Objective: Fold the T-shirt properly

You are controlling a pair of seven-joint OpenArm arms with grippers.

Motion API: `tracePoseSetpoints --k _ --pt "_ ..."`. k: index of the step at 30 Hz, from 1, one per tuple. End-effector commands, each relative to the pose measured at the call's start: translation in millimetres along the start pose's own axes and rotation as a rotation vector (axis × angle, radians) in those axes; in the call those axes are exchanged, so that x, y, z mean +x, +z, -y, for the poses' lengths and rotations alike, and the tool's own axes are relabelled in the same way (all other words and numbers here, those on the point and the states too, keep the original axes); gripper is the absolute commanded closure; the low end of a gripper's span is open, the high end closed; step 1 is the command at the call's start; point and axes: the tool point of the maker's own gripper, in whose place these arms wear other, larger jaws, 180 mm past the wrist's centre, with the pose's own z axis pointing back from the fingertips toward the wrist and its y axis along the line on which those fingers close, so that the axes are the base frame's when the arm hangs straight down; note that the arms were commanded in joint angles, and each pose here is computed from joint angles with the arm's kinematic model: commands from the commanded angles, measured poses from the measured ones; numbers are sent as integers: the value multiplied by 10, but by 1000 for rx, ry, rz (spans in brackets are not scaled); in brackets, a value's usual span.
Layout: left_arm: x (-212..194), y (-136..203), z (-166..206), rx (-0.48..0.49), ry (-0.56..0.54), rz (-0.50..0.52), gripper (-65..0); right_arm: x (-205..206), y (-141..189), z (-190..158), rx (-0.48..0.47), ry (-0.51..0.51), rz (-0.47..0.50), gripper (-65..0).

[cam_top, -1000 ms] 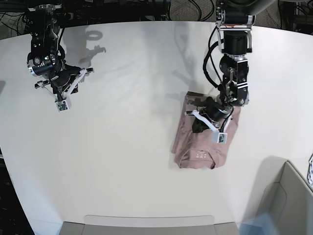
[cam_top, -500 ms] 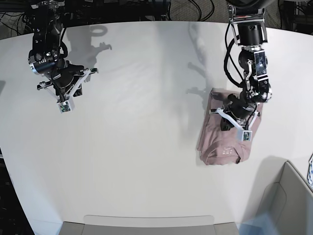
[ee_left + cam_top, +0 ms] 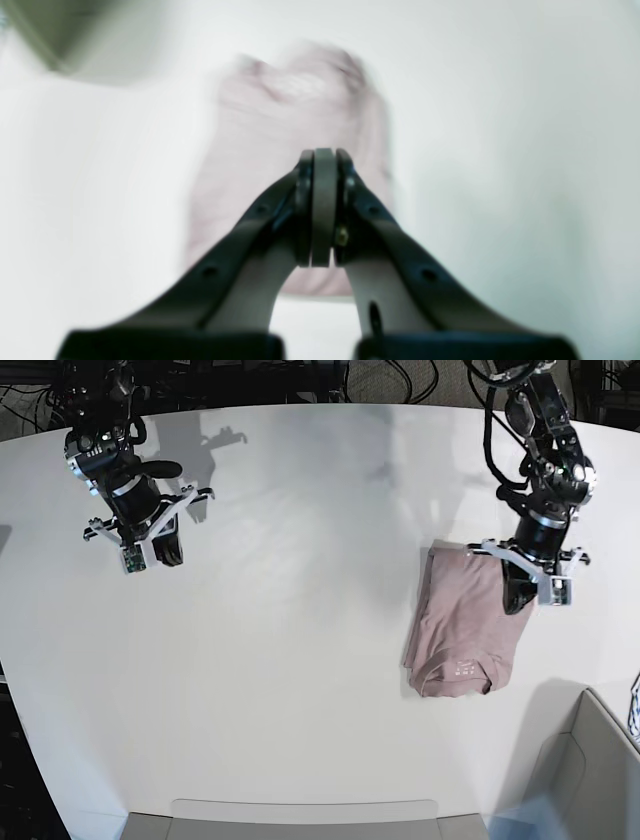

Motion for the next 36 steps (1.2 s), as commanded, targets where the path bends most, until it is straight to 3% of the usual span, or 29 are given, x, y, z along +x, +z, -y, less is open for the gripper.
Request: tracePoseSetpoints --k 1,8,13,21,28,34,36 --pt "60 122 -34 20 5 34 0 49 60 -19 7 5 50 -29" --pt "-513 582 -293 113 11 -121 0 -492 296 -205 46 -27 -39 -29" --pt "-979 1044 -574 205 8 -279 0 -1046 610 -303 81 -13 -195 -29" --pt "-1584 1681 -703 255 -5 -550 0 -1720 1196 -405 178 70 -428 -28" --pt "-2123 2316 -717 264 14 -774 0 -2205 1696 -595 269 78 -626 -28" --pt "-3278 2809 -480 210 194 -1076 0 -2684 1866 -661 387 163 -786 -28" --pt "-3537 2767 -319 162 227 -1110 0 -2825 1852 -659 401 175 -820 -28"
